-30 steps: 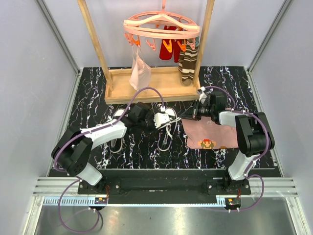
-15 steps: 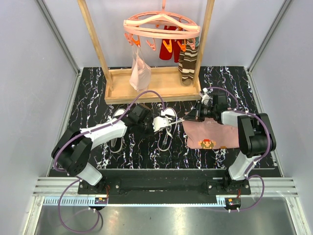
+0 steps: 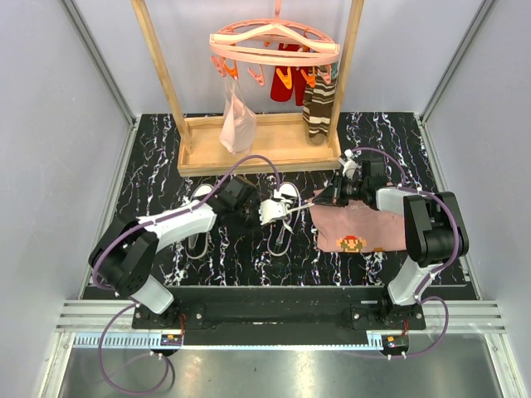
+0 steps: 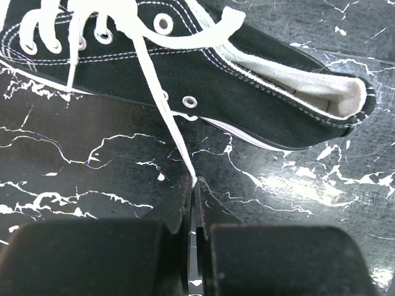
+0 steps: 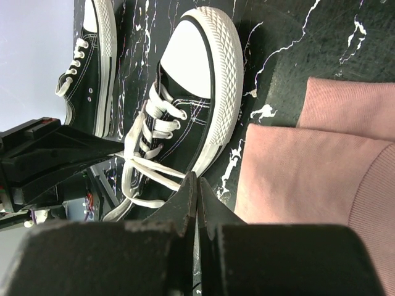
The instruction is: Tie the shoes
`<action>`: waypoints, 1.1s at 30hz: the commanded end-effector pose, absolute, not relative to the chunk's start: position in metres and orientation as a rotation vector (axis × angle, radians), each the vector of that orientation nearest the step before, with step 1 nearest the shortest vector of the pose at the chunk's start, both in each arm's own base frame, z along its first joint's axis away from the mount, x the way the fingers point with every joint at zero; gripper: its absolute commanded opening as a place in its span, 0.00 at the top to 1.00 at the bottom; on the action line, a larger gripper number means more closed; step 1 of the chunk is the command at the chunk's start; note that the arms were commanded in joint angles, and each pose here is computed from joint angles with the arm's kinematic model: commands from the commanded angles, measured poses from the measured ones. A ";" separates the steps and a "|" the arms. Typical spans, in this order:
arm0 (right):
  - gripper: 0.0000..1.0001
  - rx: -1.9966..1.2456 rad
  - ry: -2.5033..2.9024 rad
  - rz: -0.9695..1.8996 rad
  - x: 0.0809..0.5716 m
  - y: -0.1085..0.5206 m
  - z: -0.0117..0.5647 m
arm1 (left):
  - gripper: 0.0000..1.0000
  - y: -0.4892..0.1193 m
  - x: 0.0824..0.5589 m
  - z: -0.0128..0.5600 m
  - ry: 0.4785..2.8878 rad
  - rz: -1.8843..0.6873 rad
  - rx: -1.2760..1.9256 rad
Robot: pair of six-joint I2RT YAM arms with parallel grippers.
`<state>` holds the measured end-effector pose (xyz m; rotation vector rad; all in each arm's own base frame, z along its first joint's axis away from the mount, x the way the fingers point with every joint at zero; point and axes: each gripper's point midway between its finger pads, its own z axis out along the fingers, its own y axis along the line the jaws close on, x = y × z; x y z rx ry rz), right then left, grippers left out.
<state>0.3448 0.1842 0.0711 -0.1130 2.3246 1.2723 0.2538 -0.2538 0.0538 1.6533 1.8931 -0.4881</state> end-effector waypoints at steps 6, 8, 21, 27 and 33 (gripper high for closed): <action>1.00 -0.110 2.284 1.184 0.376 0.177 0.076 | 1.00 -0.247 0.252 0.046 1.958 -0.465 1.688; 1.00 -0.123 2.282 1.193 0.374 0.180 0.077 | 1.00 -0.247 0.254 0.044 1.961 -0.461 1.695; 0.28 -0.403 2.174 1.274 0.354 0.237 0.148 | 0.41 -0.289 0.266 0.128 1.822 -0.648 1.425; 0.00 -0.513 2.072 1.086 0.354 0.217 0.209 | 0.01 -0.271 0.278 0.219 1.766 -0.700 1.175; 0.00 -0.553 2.021 0.890 0.332 0.184 0.262 | 0.01 -0.209 0.290 0.281 1.947 -0.642 0.853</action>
